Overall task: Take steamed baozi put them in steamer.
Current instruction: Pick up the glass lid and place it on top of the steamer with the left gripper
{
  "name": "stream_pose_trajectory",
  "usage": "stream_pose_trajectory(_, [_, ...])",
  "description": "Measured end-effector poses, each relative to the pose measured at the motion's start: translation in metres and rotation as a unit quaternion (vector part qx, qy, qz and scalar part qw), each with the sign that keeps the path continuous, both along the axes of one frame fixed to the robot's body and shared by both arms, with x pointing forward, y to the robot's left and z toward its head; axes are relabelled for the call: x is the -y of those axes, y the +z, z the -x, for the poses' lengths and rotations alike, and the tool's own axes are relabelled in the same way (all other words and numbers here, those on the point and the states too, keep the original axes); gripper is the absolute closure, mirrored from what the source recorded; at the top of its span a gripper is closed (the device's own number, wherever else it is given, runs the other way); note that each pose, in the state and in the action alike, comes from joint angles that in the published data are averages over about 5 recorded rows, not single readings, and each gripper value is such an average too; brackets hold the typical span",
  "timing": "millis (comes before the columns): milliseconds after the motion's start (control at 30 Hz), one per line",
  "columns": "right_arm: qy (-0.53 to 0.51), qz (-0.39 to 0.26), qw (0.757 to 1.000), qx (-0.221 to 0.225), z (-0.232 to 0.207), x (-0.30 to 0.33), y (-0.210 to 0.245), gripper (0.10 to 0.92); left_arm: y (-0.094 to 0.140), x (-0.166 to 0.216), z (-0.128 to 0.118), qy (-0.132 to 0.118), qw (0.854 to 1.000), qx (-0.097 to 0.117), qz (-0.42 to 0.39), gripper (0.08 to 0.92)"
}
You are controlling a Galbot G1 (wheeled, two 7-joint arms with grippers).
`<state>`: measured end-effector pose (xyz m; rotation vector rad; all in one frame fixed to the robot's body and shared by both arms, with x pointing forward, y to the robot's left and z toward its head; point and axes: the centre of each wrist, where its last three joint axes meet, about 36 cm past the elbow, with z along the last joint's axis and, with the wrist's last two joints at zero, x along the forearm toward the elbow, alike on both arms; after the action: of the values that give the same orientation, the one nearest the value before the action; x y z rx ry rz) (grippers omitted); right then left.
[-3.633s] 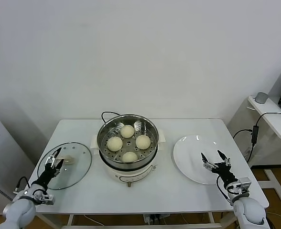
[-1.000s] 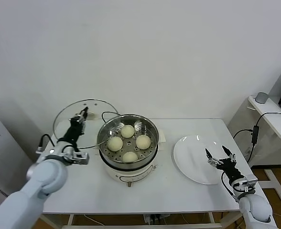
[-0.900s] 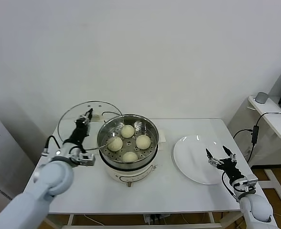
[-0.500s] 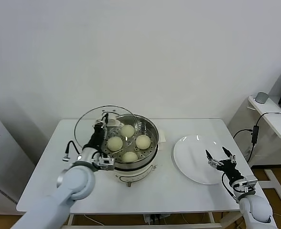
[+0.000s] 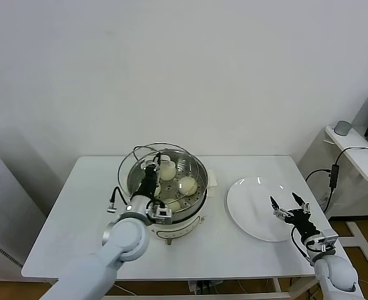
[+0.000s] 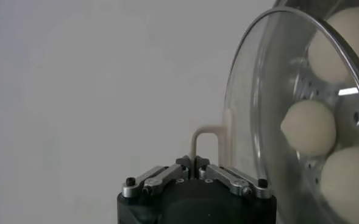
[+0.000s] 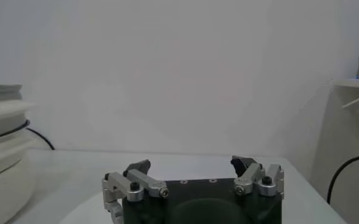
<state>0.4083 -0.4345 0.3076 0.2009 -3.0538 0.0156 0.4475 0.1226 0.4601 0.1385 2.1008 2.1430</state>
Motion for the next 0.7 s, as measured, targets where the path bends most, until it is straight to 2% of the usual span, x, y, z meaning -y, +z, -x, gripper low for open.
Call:
stream_pose_trajectory(367, [0.001, -0.002, 1.000, -0.004, 0.001, 0.000, -0.004, 0.200, -0.011, 0.025, 0.000, -0.004, 1.000, -0.010, 0.006, 0.894])
stream_pose_trajectory(700, [0.001, -0.002, 1.000, -0.005, 0.002, 0.000, -0.006, 0.200, -0.020, 0.030, 0.001, -0.001, 1.000, -0.019, 0.007, 0.894])
